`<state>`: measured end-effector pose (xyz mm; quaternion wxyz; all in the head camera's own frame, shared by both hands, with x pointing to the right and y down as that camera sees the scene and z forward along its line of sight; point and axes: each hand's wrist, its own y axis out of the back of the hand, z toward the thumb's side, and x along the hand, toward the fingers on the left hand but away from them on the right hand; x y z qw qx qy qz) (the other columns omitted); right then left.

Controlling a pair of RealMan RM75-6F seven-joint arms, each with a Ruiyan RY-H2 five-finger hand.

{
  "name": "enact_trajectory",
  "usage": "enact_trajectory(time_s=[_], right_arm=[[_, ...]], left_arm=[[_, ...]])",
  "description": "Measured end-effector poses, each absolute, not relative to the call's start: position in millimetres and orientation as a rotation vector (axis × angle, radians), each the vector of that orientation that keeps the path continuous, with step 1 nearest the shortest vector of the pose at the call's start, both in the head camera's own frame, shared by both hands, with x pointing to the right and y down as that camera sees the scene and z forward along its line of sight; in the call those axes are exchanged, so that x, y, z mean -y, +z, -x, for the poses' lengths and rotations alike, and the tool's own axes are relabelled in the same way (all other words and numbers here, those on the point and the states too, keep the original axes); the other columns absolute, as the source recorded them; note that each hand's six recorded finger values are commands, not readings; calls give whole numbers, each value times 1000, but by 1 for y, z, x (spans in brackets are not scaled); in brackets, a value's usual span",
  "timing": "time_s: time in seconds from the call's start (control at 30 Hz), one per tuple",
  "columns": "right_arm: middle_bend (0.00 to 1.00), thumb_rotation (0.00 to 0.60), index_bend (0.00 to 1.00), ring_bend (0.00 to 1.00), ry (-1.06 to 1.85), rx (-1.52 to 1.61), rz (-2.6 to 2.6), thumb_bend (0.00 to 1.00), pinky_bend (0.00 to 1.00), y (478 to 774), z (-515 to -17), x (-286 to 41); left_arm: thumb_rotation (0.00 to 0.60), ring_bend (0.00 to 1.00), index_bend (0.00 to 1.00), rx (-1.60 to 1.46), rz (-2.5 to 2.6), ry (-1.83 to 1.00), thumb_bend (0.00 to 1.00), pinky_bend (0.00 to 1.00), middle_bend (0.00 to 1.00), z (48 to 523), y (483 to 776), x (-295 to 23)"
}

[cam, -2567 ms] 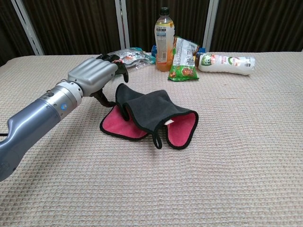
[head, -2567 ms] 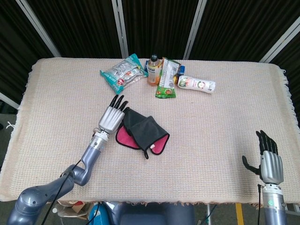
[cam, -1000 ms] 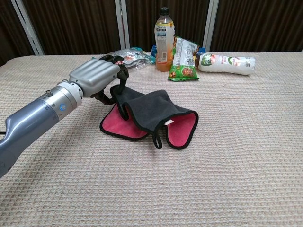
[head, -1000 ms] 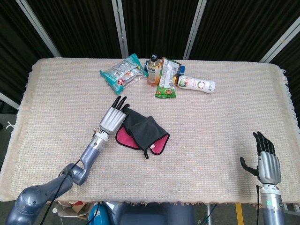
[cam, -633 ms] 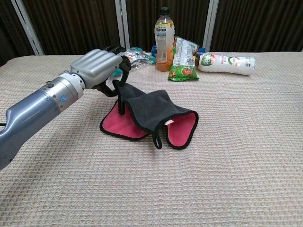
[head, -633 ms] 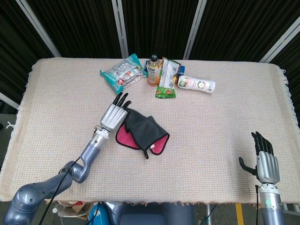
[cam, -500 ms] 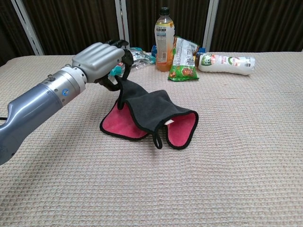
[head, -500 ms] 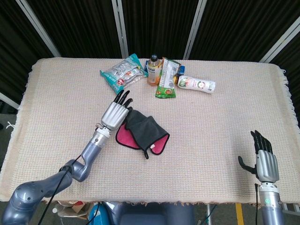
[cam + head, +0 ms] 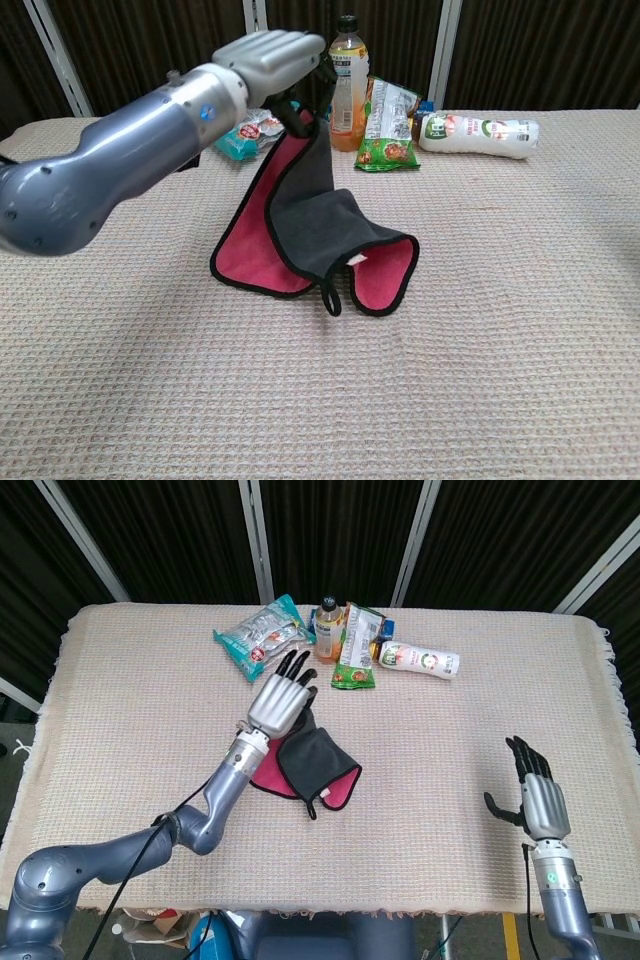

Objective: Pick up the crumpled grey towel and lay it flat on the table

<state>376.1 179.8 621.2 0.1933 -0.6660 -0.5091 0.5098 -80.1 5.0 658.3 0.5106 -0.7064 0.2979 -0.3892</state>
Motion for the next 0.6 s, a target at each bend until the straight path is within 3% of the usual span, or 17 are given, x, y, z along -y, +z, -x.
enact_trajectory(time_s=[0.27,0.6], right_arm=[[0,600,5,0,1410,1457,1924,331,0,621,-364,-155],[0,600,72,0,1378,1493,2026,331,0,616,-350,-142]], left_arm=[[600,27,653,-775,1715,-907,533,14,262,15,615,29],[600,26,655,-797,1711,-902,533,14,262,-32,593,51]])
